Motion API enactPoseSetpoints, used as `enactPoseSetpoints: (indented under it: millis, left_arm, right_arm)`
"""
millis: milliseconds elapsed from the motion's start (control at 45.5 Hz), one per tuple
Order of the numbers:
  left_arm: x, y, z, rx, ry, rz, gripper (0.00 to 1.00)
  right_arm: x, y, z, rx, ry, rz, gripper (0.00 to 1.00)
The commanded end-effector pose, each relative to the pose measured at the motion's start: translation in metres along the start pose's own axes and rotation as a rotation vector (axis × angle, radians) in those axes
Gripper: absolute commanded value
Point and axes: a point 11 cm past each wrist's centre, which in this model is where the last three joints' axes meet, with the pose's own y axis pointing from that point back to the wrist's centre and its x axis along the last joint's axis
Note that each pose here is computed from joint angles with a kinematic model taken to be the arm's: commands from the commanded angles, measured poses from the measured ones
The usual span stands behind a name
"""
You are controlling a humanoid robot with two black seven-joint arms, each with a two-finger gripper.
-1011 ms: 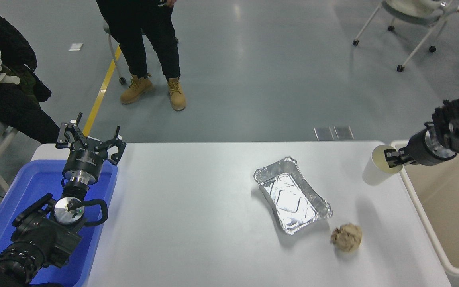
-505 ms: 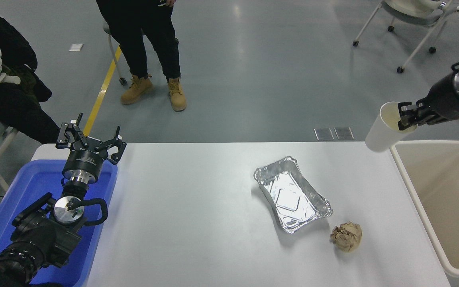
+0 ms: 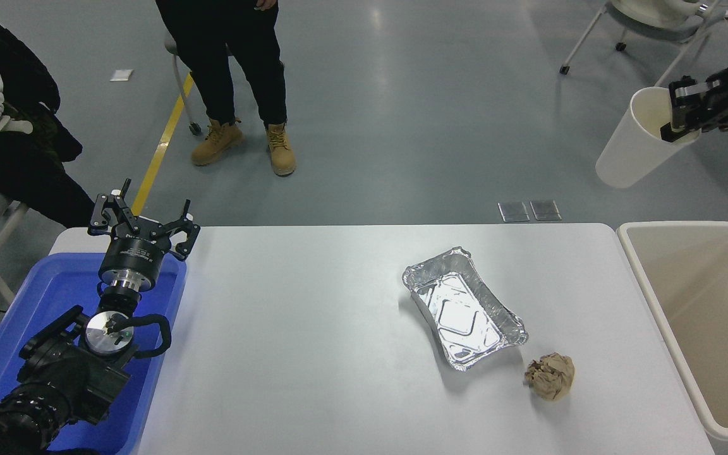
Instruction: Pick up paper cup place in dustbin
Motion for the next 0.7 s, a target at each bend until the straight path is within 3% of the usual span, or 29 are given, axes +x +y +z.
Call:
enactPoseSetpoints:
  millis: [0,176,308,505,681]
  left_arm:
    - [0.000,0.000,0.000,0.000,0.000,0.001,0.99]
    - [0.000,0.000,0.000,0.000,0.000,0.001,0.99]
    - [0.000,0.000,0.000,0.000,0.000,0.001,0.99]
    - [0.000,0.000,0.001,-0.001,-0.001,0.001,0.99]
    - [0.000,0.000,0.000,0.000,0.000,0.000,0.99]
  right_arm:
    - [-0.004,-0.004,0.007,-0.010,-0.011,-0.017,0.00]
    - [-0.025,-0.029,0.036,-0.012,-0.094,-0.071,0.00]
    - [-0.038,-0.053,0.078,-0.049,-0.154,-0.032,0.00]
    - [-0.047,-0.107,0.173,-0.255,-0.270,0.215,0.00]
    - [-0.096,-0.157,0.227,-0.413,-0.370,0.374,0.00]
